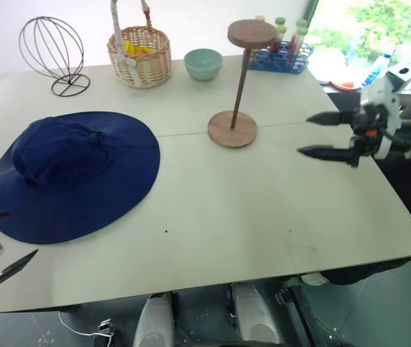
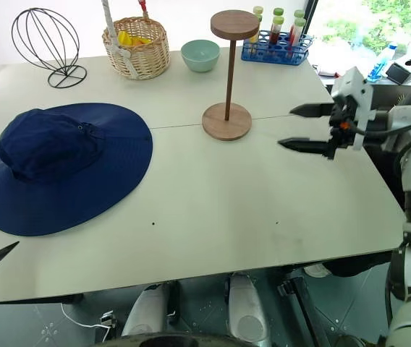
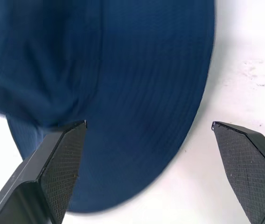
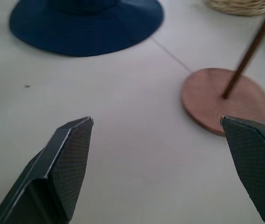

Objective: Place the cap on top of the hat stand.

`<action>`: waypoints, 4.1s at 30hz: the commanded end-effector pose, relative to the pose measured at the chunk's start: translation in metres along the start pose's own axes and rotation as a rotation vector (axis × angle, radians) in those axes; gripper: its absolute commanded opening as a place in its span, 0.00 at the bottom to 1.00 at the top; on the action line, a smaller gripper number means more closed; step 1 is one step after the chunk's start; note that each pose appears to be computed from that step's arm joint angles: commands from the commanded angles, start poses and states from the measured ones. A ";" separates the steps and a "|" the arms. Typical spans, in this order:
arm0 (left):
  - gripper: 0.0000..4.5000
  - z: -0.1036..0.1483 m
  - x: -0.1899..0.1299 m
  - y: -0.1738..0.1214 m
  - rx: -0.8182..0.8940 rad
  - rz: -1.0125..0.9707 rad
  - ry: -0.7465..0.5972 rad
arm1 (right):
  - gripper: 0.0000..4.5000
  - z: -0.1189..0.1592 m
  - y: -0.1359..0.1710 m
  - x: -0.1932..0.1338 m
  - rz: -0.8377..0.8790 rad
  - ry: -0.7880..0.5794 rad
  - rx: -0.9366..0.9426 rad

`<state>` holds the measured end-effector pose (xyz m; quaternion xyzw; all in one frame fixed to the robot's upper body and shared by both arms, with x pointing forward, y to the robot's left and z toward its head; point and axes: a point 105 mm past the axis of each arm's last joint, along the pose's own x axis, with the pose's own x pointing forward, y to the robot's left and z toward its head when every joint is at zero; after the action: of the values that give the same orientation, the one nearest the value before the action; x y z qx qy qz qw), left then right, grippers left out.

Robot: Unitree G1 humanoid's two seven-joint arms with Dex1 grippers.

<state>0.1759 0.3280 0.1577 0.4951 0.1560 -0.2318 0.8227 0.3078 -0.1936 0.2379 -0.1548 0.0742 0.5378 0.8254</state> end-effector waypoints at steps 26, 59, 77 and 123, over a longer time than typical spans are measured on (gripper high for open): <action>1.00 0.017 0.126 -0.022 0.450 0.232 -0.015 | 1.00 0.062 0.075 0.010 0.045 -0.125 0.017; 0.01 0.014 0.158 0.086 0.405 0.592 0.115 | 1.00 0.059 0.060 -0.005 -0.052 -0.149 -0.013; 0.01 0.201 0.099 0.265 0.237 0.946 -0.324 | 1.00 0.082 0.038 -0.033 -0.204 -0.188 -0.099; 0.01 0.267 0.155 0.286 -0.262 0.752 -0.321 | 1.00 0.085 0.058 -0.045 -0.342 -0.255 -0.085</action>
<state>0.4731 0.1704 0.4008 0.4088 -0.1200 0.0376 0.9039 0.2385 -0.1838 0.3084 -0.1163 -0.0547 0.4088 0.9035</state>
